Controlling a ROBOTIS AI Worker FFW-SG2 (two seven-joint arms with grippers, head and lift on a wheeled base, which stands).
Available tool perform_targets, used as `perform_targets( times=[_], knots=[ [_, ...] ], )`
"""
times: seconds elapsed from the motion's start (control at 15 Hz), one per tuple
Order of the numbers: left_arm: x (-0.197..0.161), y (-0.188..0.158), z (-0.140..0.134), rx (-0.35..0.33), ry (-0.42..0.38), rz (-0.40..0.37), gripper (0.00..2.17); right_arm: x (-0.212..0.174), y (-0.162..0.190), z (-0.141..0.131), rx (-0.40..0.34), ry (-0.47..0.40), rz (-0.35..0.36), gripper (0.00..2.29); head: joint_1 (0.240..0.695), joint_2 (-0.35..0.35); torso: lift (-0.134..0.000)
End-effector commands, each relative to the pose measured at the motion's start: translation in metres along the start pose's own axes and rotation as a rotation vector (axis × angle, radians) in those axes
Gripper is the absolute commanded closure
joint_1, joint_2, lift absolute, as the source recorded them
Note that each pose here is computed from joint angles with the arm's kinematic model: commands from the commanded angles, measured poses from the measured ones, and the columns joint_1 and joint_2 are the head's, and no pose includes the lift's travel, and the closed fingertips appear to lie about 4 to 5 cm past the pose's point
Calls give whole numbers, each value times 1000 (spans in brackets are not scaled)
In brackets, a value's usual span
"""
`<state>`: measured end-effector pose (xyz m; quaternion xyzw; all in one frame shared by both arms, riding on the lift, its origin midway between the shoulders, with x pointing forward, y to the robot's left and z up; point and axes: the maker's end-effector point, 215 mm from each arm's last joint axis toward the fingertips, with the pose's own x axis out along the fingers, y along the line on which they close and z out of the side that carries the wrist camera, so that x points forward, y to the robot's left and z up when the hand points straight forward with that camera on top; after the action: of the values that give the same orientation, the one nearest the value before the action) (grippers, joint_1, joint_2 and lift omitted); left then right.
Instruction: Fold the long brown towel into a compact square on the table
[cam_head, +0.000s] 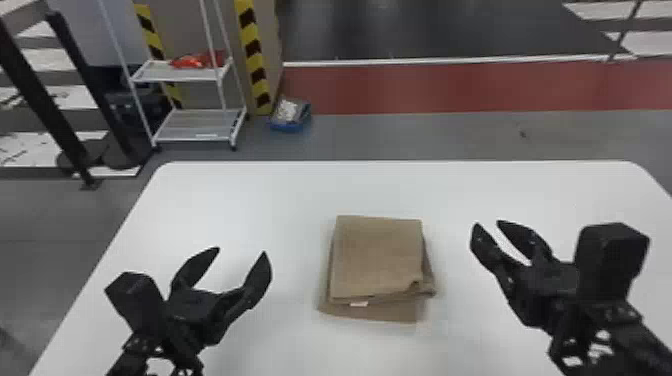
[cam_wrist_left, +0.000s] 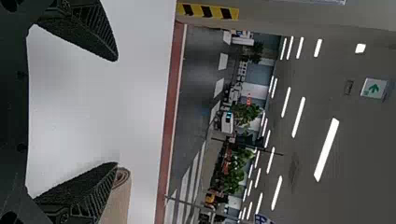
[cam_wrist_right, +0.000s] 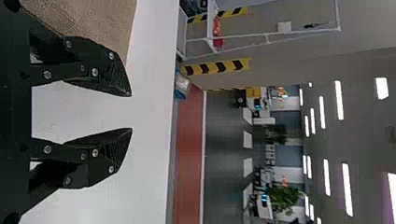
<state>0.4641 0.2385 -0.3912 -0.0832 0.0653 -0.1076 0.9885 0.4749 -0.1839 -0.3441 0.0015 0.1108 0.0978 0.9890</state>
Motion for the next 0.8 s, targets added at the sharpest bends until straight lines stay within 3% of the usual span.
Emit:
perform_targets(
  times=[0.0,0.13,0.47,0.73],
  knots=[
    [-9,-4,3,3,-3,3,80,-44,5,16,-17,-146,-47,66,695,67,-124],
    [-22,-1,1,11,-1,25,80,-77,5,29,-19,-254,-85,70,695,60,-124],
    [-62,13,13,37,-69,119,80,-79,13,-2,-3,-224,-81,80,695,94,-124],
    [-75,23,29,54,-113,172,80,-79,19,-4,3,-222,-72,83,695,125,-124]
  ],
)
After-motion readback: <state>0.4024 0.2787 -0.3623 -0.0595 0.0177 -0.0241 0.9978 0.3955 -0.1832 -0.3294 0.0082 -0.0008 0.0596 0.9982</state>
